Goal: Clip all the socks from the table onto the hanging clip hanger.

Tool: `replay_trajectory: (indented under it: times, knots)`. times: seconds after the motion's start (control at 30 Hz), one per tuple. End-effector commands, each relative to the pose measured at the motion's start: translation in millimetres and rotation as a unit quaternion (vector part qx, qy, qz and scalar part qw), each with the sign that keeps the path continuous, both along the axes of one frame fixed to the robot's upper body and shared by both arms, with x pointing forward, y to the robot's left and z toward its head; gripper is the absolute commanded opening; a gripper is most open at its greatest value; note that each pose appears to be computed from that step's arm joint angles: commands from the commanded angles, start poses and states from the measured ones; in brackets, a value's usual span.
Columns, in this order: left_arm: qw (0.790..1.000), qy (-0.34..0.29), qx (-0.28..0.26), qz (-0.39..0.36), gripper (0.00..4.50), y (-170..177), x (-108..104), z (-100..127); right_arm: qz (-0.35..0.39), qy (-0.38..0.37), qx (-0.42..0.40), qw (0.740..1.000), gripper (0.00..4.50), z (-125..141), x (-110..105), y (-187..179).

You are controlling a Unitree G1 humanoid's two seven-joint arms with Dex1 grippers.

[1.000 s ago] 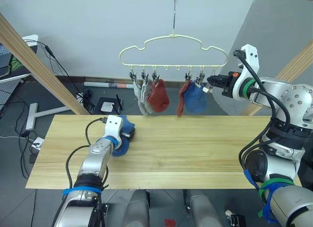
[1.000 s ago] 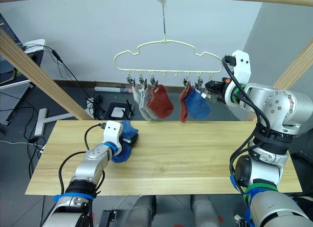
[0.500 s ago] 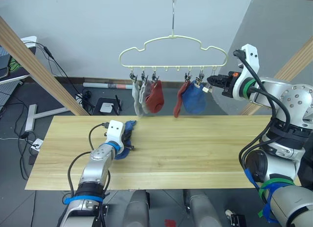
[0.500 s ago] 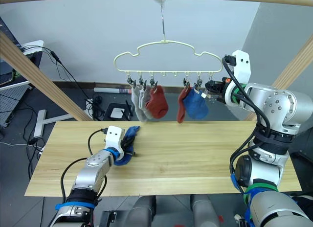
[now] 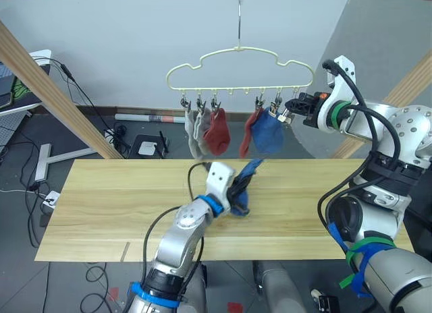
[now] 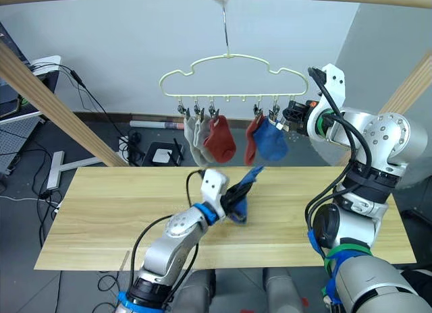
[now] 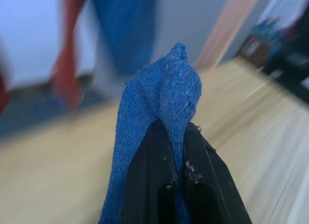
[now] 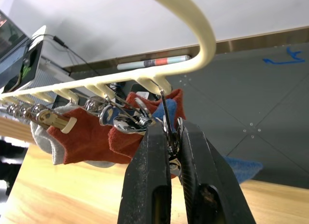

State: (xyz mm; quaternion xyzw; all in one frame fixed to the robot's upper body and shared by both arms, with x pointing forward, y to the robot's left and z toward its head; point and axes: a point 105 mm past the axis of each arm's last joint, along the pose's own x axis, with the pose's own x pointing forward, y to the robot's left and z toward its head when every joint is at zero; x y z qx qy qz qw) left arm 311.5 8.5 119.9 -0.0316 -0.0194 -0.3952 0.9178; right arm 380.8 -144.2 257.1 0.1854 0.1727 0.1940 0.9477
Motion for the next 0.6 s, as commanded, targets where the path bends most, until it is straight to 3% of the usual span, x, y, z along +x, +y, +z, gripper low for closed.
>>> replay_trajectory:
  times: [0.03, 0.17, 0.6]
  knots:
    - [0.999, -0.047, -0.026, -0.008, 0.01, -18.7, 0.9, 28.5, -0.013, -0.001, 0.005, 1.0, 0.0, 5.1, 0.3, -4.5]
    - [0.997, -0.071, -0.042, -0.005, 0.01, -33.2, 11.0, 44.8, -0.016, 0.003, 0.008, 1.0, 0.0, 5.2, 0.6, -2.9]
    - [0.989, -0.144, -0.032, 0.022, 0.01, -37.8, 27.4, 62.7, -0.021, 0.006, 0.01, 1.0, 0.0, 4.9, -3.8, -1.8]
